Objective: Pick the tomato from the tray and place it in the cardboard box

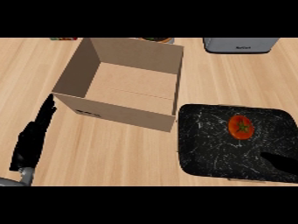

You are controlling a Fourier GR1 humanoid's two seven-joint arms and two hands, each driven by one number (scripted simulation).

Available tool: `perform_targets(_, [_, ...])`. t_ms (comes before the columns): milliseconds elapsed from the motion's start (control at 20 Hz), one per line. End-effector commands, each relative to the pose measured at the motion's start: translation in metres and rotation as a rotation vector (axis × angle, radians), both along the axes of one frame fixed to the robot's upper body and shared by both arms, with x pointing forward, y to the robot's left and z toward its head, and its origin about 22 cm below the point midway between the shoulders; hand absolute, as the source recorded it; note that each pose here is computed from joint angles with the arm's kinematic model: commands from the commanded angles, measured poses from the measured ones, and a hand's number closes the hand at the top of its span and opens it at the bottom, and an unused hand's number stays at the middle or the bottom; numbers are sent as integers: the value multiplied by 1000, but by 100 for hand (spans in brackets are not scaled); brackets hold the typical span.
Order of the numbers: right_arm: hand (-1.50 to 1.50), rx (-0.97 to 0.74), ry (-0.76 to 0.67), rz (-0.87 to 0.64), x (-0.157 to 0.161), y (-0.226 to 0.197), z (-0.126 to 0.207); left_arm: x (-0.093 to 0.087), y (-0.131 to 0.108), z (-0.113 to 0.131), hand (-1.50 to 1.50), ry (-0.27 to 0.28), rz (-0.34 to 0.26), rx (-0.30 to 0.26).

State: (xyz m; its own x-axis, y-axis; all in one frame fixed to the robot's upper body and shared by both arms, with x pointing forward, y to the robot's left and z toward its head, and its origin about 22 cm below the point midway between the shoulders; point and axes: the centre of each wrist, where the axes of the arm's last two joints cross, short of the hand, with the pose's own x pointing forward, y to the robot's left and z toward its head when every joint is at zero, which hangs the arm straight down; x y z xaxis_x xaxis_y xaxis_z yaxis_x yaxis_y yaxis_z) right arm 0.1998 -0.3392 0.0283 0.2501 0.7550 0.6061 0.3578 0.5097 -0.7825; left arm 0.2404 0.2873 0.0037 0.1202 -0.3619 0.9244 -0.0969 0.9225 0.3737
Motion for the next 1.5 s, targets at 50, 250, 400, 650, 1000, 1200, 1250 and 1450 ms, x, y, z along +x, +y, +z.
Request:
perform_targets(50, [-150, -71, 295, 13, 9, 23, 32, 11, 0, 11, 0, -1, -7, -3])
perform_targets(250, [-150, -33, 368, 4, 6, 66, 61, 0, 2, 4, 0, 0, 4, 4])
perform_targets(400, [-150, -29, 391, -16, 18, 99, 49, 13, 3, 11, 0, 4, 1, -1])
perform_targets(650, [-150, -26, 418, -76, 36, 91, 50, 14, -4, -3, 0, 11, -3, 1])
perform_targets(1000, [-150, -55, 501, -95, 36, 90, 26, -23, 0, 6, 0, -16, -10, 7])
perform_targets(1200, [-150, -28, 502, -110, 44, 97, 26, 5, 4, -1, 0, 1, 2, -11])
perform_targets(1250, [-150, -34, 474, -104, 34, 78, 22, -1, 2, 16, 0, -1, -13, 6])
perform_targets(1450, [-150, -46, 471, -112, 37, 74, 12, -4, -13, 5, 0, -13, -9, 1])
